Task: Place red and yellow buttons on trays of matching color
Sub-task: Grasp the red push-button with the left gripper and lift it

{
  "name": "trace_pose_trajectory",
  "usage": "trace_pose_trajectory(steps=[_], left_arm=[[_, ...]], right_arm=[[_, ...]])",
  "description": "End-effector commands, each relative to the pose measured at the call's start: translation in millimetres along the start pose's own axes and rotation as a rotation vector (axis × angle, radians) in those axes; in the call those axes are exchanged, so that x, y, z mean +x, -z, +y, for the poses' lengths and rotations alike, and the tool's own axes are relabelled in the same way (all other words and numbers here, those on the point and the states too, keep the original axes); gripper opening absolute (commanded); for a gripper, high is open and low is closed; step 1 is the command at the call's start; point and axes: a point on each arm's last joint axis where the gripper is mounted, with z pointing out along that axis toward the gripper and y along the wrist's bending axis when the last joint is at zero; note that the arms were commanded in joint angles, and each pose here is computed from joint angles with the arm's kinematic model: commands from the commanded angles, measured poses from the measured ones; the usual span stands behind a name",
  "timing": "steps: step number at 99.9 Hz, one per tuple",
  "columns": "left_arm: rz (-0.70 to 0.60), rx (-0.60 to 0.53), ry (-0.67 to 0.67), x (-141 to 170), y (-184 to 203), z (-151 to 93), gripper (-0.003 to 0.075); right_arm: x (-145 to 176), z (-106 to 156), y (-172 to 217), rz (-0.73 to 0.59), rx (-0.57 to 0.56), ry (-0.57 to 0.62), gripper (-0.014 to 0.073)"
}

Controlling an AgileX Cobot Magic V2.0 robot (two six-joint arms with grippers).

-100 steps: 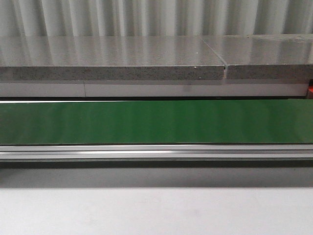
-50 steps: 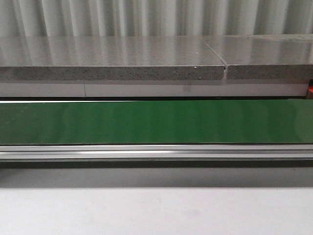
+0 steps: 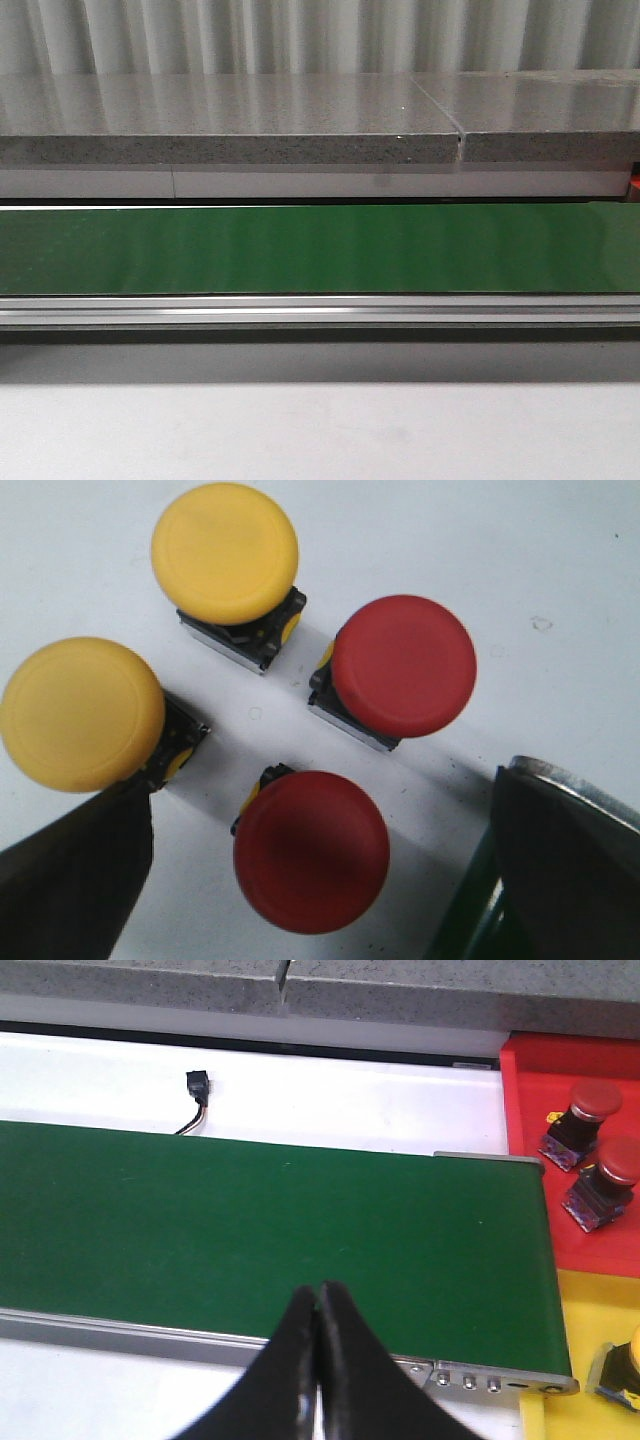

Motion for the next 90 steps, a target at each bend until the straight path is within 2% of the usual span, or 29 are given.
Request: trace_pose_trajectory(steps=[1, 59, 90], left_arm=[[-0.114, 0.032, 0.016, -17.5, 19.0, -3.7, 0.0658], [-0.117, 0.034, 0.016, -17.9, 19.1, -3.8, 0.0658], [-0.037, 0.014, 0.022, -9.0, -1.9, -2.2, 0.0658]], right_arm=[[-12.5, 0.1, 5.7, -0.089, 0.009, 0.011, -0.0067], [-12.5, 0.1, 5.7, -0.089, 0.009, 0.011, -0.0067], [-12.5, 0.1, 5.7, -0.089, 0.009, 0.011, -0.0067]])
